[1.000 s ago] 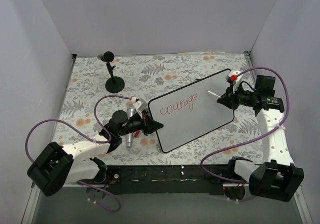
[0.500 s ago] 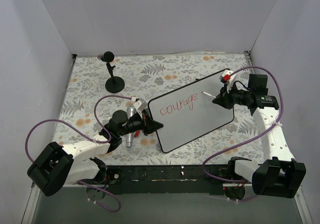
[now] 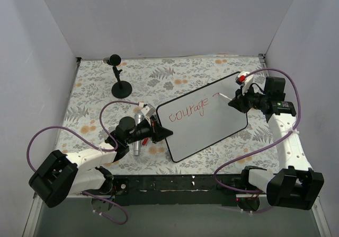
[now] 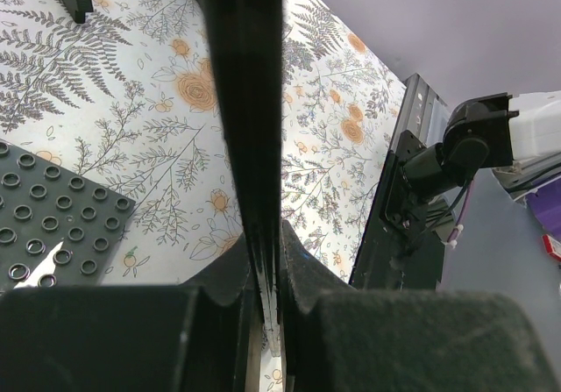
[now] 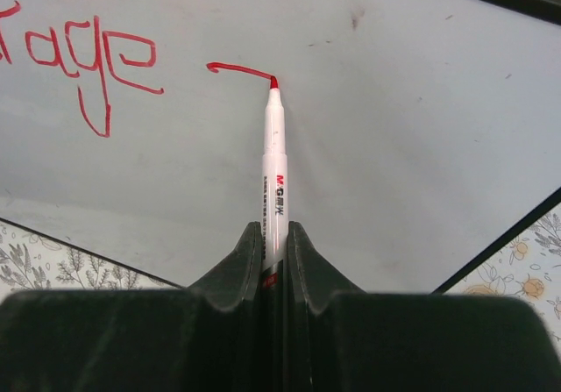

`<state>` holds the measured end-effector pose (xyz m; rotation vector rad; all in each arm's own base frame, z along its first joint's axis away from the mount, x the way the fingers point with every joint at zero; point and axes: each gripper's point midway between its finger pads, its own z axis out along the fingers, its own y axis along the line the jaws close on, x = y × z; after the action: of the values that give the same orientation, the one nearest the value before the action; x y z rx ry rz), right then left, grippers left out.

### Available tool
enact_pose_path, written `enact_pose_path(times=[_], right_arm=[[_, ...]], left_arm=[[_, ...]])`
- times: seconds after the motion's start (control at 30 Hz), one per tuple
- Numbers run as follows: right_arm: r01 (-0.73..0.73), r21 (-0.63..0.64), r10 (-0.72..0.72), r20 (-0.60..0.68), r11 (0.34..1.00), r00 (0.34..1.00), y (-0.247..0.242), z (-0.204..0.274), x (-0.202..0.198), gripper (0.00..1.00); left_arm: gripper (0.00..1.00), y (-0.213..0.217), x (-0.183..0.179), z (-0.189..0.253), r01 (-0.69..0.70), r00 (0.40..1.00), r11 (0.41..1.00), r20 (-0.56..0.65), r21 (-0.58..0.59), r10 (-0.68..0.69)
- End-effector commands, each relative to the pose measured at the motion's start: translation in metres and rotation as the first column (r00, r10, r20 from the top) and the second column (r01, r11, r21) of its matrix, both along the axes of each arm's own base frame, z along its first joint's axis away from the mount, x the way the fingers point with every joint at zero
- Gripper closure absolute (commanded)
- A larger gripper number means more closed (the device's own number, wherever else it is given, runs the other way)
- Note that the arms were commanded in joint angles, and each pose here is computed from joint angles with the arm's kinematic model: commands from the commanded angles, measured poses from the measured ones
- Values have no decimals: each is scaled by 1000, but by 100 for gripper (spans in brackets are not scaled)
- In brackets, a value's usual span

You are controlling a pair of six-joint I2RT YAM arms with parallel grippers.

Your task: Write a sentence on the whiteboard

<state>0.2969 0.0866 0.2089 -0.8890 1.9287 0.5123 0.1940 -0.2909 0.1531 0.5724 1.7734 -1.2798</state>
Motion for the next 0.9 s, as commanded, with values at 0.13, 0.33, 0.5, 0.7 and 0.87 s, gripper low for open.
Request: enact_pose_path(times=[0.13, 0.33, 0.5, 0.7, 0.87], right_arm=[[-74, 16, 72, 63, 997, 995, 6, 13, -6, 99], [-127, 37, 123, 93, 991, 988, 13, 26, -6, 99], [-86, 42, 82, 96, 995, 992, 10, 31, 6, 99], [-68, 29, 66, 65, 997, 996, 6, 19, 5, 99], [-85, 9, 85, 45, 996, 995, 6, 6, -6, 99]], left_arm=[[100, -3, 1, 1, 34, 997, 999, 73, 37, -36], [100, -3, 1, 1, 34, 997, 999, 71, 37, -36], [100, -3, 1, 0, 37, 997, 999, 67, 38, -39], [100, -4, 1, -1, 38, 997, 999, 64, 38, -41], [100, -5, 2, -1, 38, 997, 998, 65, 40, -41]])
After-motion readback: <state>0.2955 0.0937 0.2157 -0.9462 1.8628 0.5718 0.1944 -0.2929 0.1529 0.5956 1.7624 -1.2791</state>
